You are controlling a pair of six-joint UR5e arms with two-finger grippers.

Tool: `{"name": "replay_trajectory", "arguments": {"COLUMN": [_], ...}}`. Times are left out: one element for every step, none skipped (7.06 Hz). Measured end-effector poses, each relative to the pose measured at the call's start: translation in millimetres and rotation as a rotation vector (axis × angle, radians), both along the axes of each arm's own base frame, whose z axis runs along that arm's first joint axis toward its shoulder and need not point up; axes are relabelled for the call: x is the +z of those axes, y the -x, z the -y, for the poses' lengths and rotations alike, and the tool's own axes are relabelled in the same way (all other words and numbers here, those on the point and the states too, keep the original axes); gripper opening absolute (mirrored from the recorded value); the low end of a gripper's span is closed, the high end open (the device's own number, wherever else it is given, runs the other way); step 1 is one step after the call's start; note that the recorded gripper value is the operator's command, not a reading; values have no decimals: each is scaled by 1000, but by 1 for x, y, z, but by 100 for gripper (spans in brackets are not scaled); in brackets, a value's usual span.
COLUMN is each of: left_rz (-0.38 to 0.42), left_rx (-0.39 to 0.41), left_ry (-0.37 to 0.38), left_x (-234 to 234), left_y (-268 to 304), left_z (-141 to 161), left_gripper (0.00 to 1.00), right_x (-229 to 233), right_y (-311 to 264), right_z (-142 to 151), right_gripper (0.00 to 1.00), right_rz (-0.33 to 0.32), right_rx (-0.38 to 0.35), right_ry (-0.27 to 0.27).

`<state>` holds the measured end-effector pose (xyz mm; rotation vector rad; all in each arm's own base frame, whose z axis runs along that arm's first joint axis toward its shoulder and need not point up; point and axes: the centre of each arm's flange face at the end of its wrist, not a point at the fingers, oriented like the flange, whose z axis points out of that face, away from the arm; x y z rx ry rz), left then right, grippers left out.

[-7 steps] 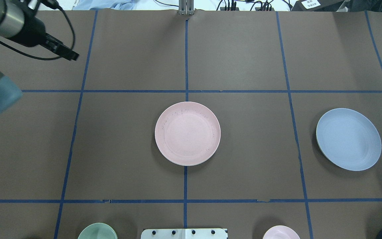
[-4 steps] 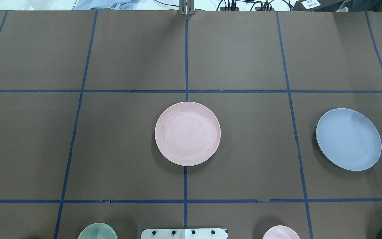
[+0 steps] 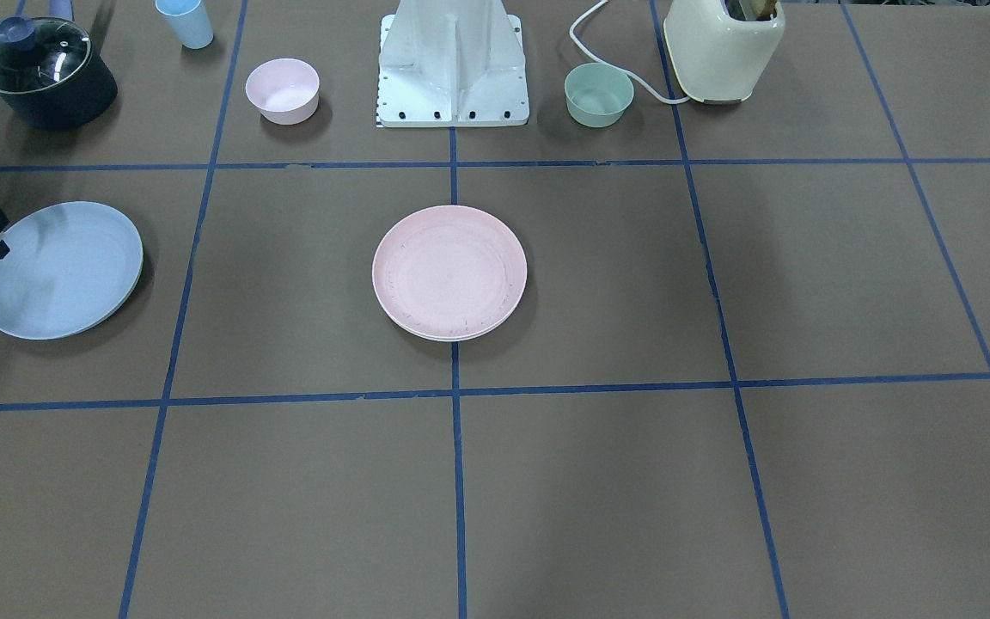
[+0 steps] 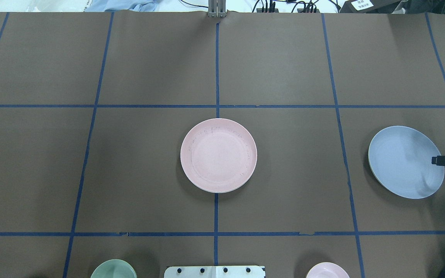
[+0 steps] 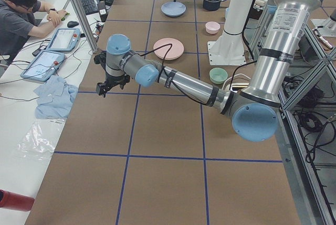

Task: Stack three plates with pink and blue
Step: 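Move the right gripper to the rim of the light blue plate and grasp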

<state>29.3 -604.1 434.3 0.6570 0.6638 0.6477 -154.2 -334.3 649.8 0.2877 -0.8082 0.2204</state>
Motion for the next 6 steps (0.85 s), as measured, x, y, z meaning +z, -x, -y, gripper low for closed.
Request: {"name": "replay_trajectory", "arguments": {"left_rz": [0,0,0,0,0,0], "left_rx": [0,1,1,1,0,0], "left_ry": [0,1,1,1,2,3], "left_x": [1,1,1,1,2,3], "left_y": [0,0,0,0,1,1], "left_z": [-1,-1,-1,-1,-1,-2], "left_gripper": [100,100,100,100,100,100], "right_x": [3,6,13,21,24,21], "right_y": [4,5,5,3,3,6], "right_z": [-2,-4,-6,-8,-8,-5], "right_gripper": [51,47,27,0,0,0], "right_rz": [-2,-1,0,3,11,27], "right_rx": [-7,-10,-12,-10,-7,1], "right_ry": [3,3,2,-1,-4,-5]}}
